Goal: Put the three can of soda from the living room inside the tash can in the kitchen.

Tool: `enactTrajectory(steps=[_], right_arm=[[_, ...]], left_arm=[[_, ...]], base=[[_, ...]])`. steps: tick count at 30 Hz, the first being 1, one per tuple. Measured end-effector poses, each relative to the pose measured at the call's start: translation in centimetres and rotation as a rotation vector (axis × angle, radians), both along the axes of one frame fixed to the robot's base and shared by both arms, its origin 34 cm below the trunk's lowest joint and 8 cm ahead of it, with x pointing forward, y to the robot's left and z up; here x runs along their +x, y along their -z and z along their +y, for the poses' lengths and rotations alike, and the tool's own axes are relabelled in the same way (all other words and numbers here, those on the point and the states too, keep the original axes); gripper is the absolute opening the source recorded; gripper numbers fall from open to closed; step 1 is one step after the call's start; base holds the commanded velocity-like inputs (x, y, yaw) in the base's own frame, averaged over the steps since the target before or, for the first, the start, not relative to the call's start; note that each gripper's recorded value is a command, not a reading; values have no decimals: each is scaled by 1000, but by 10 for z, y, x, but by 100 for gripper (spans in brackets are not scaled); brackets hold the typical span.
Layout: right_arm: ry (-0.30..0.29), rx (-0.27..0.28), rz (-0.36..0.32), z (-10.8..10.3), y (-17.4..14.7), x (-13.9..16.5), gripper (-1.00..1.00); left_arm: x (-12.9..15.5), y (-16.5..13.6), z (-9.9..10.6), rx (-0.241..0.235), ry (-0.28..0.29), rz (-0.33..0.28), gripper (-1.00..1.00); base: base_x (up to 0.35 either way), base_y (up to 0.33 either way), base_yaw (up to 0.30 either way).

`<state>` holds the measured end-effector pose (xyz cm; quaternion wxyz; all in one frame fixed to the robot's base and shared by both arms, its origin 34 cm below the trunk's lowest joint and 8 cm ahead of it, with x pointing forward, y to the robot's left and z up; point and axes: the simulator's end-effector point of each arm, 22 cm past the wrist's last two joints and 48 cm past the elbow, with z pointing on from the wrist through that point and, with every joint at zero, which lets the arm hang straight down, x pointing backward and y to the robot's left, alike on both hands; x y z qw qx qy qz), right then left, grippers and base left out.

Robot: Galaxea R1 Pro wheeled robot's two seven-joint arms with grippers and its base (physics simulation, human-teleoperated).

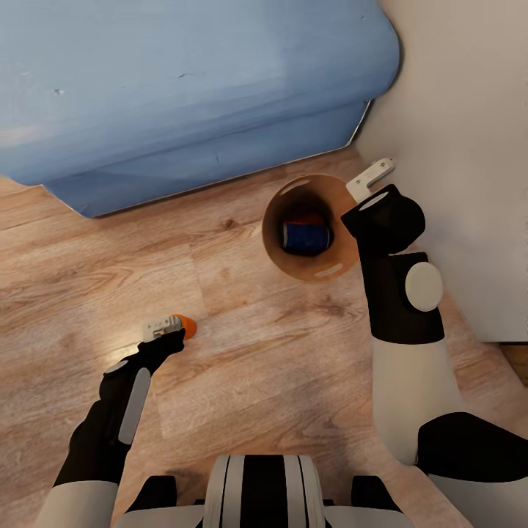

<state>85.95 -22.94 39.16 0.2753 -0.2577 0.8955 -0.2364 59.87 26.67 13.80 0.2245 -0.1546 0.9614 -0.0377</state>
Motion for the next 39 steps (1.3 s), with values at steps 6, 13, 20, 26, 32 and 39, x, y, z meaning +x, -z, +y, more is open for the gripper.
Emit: enactTrajectory(steps=[6,13,20,26,32,39], right_arm=[[-1,3,-23,1,-19,2,-100],[-1,2,-51,1,-42,4,-100],[-1,3,-76,1,-64,5,-100],[-14,28,-74,6,-75,2,-100],[-13,22,-53,5,-75,-10,-100],[-20,38,39,9,-50,-35,-100]], left_arm=[[6,-11,0,-1,0,-16,-100],[15,-26,0,-1,0,-43,-100],[25,-42,-1,-2,0,-71,-100],[34,-58,-2,-8,2,-96,-100],[41,-73,-2,-11,5,-116,-100],[45,-89,-3,-11,6,-116,-100]], base=[[0,0,0],[0,0,0],[0,0,0],[0,0,0],[0,0,0],[0,0,0]])
